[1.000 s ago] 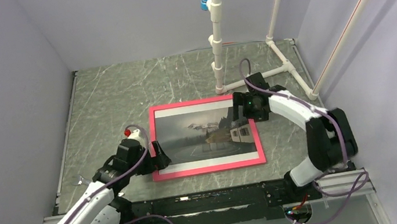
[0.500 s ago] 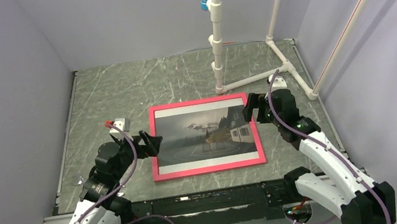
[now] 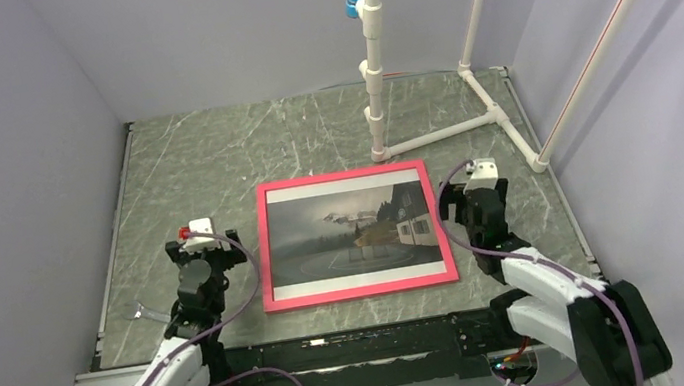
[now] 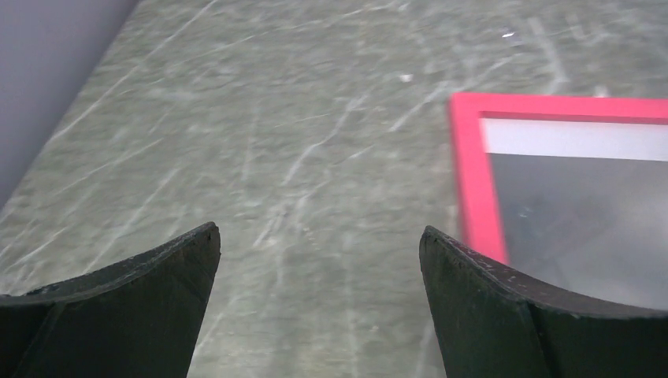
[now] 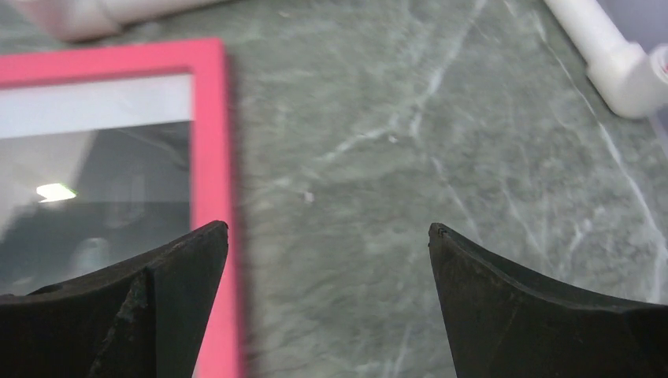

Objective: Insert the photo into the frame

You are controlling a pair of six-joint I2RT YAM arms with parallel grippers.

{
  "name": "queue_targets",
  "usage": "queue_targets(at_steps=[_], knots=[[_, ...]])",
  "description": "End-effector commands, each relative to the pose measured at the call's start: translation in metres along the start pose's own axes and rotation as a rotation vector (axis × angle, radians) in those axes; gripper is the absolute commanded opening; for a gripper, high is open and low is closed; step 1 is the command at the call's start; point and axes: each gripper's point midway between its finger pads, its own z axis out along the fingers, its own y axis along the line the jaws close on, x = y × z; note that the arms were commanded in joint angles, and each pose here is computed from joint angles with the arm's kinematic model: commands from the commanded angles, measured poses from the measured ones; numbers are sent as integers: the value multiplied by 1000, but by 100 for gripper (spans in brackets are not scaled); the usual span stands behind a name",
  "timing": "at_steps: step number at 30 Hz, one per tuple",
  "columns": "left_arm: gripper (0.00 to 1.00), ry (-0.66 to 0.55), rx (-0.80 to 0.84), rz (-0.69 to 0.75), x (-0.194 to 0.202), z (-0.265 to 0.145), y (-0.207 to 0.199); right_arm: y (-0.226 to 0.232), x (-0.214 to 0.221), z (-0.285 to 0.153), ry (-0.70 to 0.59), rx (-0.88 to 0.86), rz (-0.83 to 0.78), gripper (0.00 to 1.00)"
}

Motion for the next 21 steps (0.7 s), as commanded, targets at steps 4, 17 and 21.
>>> queue_targets(at_steps=[4,17,21], knots=[[99,-195,-150,10,-33,34,44,-25,-37,37,-212,63,13,99],[99,-95,-133,56,-19,86,63,-52,-31,69,-246,37,58,97],[100,-82,-148,54,-17,87,64,-51,-29,70,-233,39,59,100]])
